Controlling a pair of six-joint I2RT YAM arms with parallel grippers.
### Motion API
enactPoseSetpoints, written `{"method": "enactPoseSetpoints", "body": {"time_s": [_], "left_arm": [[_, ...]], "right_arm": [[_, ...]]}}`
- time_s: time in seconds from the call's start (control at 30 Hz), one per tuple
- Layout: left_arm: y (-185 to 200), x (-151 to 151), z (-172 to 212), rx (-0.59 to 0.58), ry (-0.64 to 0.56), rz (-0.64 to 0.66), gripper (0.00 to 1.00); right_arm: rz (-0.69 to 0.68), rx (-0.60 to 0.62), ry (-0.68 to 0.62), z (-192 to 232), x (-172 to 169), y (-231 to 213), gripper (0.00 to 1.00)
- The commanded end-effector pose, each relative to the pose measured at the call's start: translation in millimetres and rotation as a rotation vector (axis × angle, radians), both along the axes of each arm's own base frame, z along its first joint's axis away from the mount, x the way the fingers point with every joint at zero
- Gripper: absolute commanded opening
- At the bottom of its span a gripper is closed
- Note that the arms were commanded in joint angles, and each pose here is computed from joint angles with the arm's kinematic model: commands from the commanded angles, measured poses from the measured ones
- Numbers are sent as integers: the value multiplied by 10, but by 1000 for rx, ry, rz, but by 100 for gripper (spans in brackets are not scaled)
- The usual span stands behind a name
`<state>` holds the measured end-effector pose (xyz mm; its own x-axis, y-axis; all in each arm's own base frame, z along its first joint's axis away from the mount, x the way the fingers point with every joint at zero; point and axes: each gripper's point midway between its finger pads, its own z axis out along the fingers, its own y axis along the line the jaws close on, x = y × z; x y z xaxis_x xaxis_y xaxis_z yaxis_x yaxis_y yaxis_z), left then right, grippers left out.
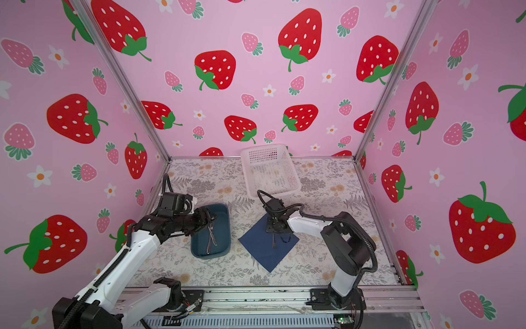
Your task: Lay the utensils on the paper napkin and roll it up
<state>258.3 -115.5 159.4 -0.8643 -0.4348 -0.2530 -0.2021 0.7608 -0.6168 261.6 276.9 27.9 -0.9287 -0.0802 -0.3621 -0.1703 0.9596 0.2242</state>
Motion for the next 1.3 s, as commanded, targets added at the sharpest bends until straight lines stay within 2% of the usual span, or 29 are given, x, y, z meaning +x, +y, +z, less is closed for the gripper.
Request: {"method": "enactPoseSetpoints", "body": {"time_s": [0.0, 0.27, 0.63, 0.83, 0.9, 1.27], "left_arm": [[10, 29, 85, -10, -12, 10, 72], [-51, 85, 129, -68, -14, 15, 72], [-15, 79, 91, -58, -6, 30, 72], [-13, 84, 97, -66, -5, 37, 72], [-12, 95, 97, -71, -8, 43, 72], [-20, 102, 86, -77, -3, 44, 72]], "right_arm": [[-18, -29, 9, -7, -47, -94, 9], [-16, -26, 1, 102, -31, -90, 9], [-20, -29, 25, 15, -40, -80, 10], [-23, -24, 37, -16, -70, -96, 16], [5, 33, 12, 36, -44, 7, 16], [19, 1, -13, 77, -6, -78, 15]]}}
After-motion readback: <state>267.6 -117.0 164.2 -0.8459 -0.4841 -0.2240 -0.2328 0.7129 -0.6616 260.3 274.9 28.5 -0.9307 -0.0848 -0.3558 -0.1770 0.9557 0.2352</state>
